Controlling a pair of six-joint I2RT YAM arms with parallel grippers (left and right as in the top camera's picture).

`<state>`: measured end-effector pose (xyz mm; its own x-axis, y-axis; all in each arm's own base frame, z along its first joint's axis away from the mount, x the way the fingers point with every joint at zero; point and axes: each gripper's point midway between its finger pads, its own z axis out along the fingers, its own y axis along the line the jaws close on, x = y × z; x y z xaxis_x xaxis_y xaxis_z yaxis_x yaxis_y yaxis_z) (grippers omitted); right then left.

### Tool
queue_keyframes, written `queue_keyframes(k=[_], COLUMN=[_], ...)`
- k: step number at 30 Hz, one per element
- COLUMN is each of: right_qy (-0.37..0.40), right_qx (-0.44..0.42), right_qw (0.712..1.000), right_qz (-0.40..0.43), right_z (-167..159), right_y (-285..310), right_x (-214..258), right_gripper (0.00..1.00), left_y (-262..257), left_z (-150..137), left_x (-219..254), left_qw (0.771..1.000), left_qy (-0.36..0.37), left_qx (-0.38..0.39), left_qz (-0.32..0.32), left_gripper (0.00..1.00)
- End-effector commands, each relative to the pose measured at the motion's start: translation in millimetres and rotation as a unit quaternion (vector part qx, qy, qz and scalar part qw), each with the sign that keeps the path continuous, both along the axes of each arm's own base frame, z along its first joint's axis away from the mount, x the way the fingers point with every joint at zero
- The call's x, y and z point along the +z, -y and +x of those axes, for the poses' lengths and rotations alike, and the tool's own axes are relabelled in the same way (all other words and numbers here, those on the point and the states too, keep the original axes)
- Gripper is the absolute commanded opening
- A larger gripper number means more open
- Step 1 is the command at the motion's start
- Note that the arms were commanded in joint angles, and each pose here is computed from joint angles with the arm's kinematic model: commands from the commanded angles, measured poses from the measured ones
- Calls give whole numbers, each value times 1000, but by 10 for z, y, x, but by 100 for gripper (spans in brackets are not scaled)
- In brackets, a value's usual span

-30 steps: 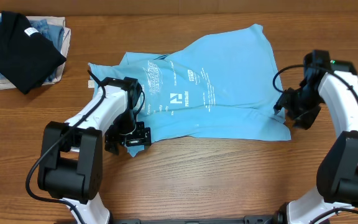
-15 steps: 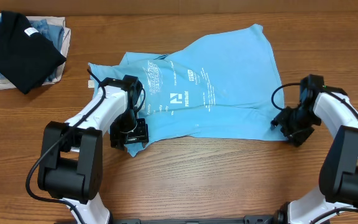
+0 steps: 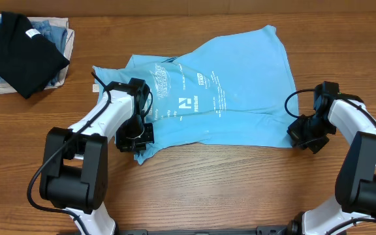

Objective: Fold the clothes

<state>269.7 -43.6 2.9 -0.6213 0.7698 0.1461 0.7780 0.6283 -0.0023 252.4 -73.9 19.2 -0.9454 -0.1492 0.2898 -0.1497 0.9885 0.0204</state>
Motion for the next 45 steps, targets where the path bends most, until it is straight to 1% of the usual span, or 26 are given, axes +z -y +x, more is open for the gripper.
queue_keyframes(k=[1, 3, 7, 14, 19, 21, 22, 23, 25, 27, 29, 30, 35, 38, 41, 45], right_qy=[-11, -13, -10, -11, -16, -3, 11, 25, 42, 38, 34, 35, 34, 19, 24, 28], right_qx=[-33, -46, -84, -137, -140, -118, -91, -65, -22, -3, 9, 14, 19, -7, -8, -7], right_qw=[998, 998, 995, 989, 989, 993, 996, 997, 996, 996, 996, 996, 996, 997, 997, 997], right_qz=[-43, -49, -50, -50, -44, -14, 12, 38, 77, 82, 82, 81, 79, 69, 69, 67], right_z=[-54, -67, -62, -95, -123, -74, -20, 27, 75, 63, 59, 68, 62, -21, -50, -79], right_y=[162, 249, 461, 801, 814, 722, 635, 543, 382, 313, 247, 220, 115, 121, 106, 99], right_x=[11, 26, 105, 298, 327, 330, 337, 348, 377, 375, 360, 349, 240, 144, 39, -50], right_gripper=[4, 4, 4, 4, 4, 4, 6, 10, 20, 40, 54, 57, 58, 57, 57, 54], left_y=[-37, -32, -32, 12, 66, 81, 85, 88, 97, 104, 109, 111, 112, 109, 111, 114], left_z=[-101, -222, -373, -474, -497, -491, -483, -472, -441, -417, -400, -393, -395, -400, -396, -386], left_x=[33, 78, 146, 190, 191, 185, 181, 175, 159, 148, 140, 136, 137, 140, 137, 133], left_qw=[1000, 999, 996, 995, 995, 995, 995, 996, 996, 997, 997, 997, 997, 997, 997, 997], left_qy=[-19, -46, -80, -98, -99, -96, -94, -92, -85, -79, -75, -74, -74, -75, -74, -72], left_qx=[17, 24, 30, 20, 8, 5, 4, 4, 4, 4, 4, 4, 4, 3, 4, 3], left_qz=[9, 8, 9, 13, 15, 15, 14, 14, 11, 10, 9, 8, 8, 9, 8, 7], left_gripper=[4, 4, 4, 4, 4, 4, 4, 4, 4, 4, 4, 4, 4, 4, 4, 4])
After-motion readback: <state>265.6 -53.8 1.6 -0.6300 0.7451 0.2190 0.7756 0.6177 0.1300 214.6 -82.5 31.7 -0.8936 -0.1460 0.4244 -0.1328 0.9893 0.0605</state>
